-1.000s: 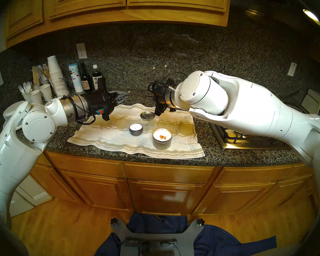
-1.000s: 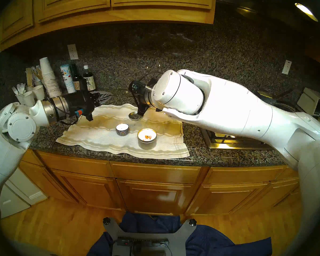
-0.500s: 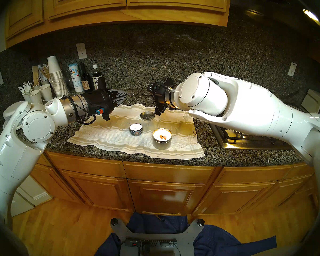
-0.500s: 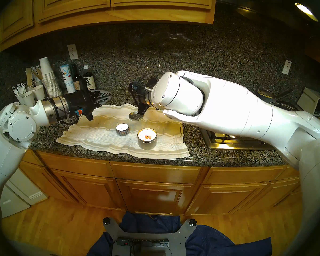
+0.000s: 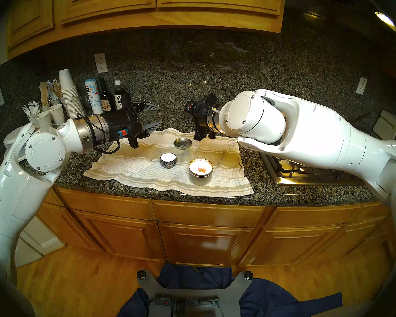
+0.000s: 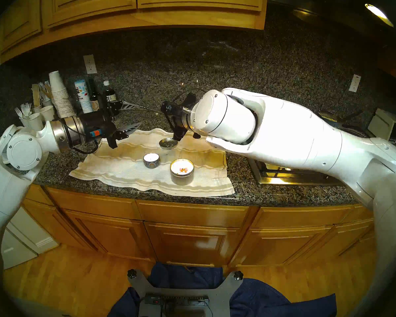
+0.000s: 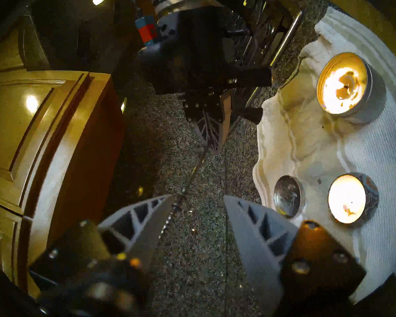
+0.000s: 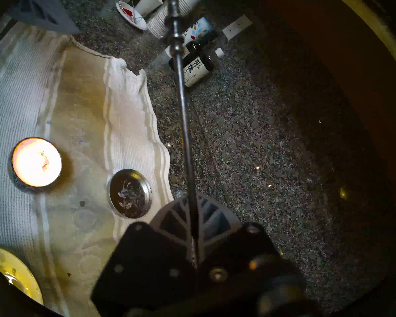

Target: Put out candle flame

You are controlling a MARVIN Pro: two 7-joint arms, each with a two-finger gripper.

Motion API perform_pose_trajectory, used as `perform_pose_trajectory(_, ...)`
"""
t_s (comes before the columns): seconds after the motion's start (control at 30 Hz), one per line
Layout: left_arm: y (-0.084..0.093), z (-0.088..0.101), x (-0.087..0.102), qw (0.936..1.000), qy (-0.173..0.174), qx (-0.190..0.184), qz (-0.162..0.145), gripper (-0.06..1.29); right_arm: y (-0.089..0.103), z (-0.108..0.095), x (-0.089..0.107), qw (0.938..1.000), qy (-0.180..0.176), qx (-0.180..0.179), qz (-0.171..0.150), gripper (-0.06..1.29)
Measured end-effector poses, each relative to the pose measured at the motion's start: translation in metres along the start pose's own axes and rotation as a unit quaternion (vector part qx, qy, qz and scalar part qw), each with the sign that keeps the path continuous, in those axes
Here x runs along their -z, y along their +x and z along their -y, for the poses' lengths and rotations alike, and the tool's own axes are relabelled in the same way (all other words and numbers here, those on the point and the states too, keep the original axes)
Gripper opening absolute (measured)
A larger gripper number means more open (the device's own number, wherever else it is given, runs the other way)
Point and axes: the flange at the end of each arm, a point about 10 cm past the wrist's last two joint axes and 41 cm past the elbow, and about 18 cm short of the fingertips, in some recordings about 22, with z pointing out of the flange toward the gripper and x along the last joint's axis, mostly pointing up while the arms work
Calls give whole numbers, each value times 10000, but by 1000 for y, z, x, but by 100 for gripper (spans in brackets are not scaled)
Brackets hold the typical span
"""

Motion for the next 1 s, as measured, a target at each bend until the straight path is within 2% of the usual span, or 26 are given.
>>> perform_pose_trajectory(0.07, 0, 2, 1, 10000, 5, 95, -15, 51, -1, 0, 0, 10000, -7, 23, 7, -4)
perform_pose_trajectory(0.1, -1, 4, 2, 9999, 14, 164, -26, 68, -2, 1, 0, 10000, -13, 40, 12, -4)
perform_pose_trajectory(0.17, -1, 8, 4, 9995, 50, 319, -59, 81, -3, 1, 0, 10000, -26, 78, 24, -4)
perform_pose_trajectory(0.23, 0, 13, 6, 9986, 115, 510, -102, 87, -4, 2, 0, 9999, -44, 120, 38, -4)
perform_pose_trajectory(0.47, -1, 34, 16, 9907, 266, 1311, -252, 87, -10, 5, -1, 9993, -151, 327, 104, -4)
perform_pose_trajectory(0.5, -1, 37, 18, 9885, 235, 1467, -267, 86, -11, 6, -2, 9991, -173, 375, 110, -4)
perform_pose_trajectory(0.57, -1, 38, 18, 9874, 208, 1544, -272, 86, -11, 6, -2, 9990, -183, 399, 111, -4)
perform_pose_trajectory(0.67, -3, 42, 20, 9833, 28, 1803, -247, 77, -12, 9, -2, 9984, -222, 516, 106, -4)
perform_pose_trajectory(0.73, -4, 42, 21, 9824, -79, 1853, -202, 66, -12, 10, -2, 9981, -237, 565, 99, -4)
perform_pose_trajectory(1.0, -11, 38, 17, 9838, -528, 1713, 72, 49, -11, 12, -2, 9966, -290, 763, 65, -4)
